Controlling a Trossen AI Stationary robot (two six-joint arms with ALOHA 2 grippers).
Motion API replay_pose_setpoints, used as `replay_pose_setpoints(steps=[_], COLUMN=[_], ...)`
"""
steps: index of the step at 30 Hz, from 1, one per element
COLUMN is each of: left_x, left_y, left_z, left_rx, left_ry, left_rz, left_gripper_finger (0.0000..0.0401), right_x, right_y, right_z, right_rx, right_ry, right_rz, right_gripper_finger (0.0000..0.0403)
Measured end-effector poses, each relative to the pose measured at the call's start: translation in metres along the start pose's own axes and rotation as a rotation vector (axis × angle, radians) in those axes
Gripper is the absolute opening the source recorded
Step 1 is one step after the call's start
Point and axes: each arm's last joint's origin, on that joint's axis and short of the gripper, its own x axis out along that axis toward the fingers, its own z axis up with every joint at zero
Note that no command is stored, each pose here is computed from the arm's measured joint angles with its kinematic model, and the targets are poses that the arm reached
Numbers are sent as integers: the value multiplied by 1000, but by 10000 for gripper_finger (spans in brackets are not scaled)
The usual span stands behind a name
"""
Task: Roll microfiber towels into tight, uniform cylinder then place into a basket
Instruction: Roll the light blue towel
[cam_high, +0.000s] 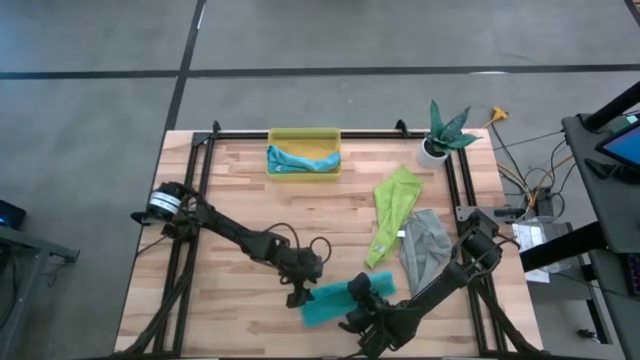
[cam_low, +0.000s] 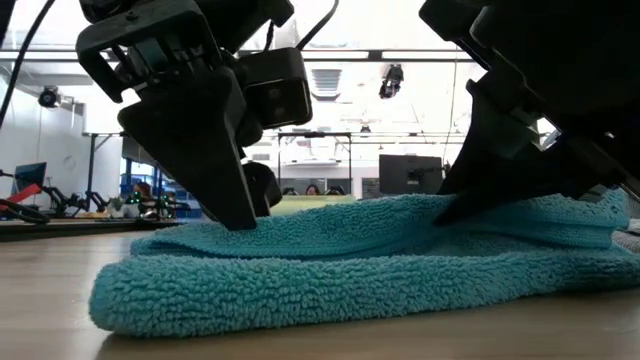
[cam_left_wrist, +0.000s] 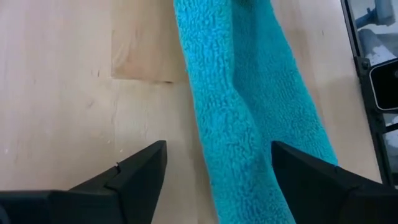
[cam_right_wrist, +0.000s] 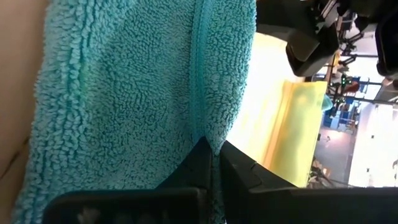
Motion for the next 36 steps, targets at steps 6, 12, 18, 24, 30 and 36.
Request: replay_pose_setpoints(steps=[6,12,18,24,30,36], left_x=[3,3,3,3,-1,-2], left_y=[0,0,2,1,-13,-29], left_z=[-2,-2,-3,-3,2,2], left_rx=[4,4,26,91,229,304], left_ry=[-11,-11,3,18,77,67], left_rz=[46,51,80,101,246,337], left_gripper_finger=[228,180,114,39,5,1], right_x=[0,0,0,3,4,4], right_y=[0,0,0,-3,-3,-3], right_z=[-1,-1,-1,-5,-7,-7], right_rx=[24,28,37,112,129,133], right_ry=[5,5,6,48,62,67], right_rz=[0,0,0,11,19,31], right_gripper_finger=[9,9,9,9,9,9])
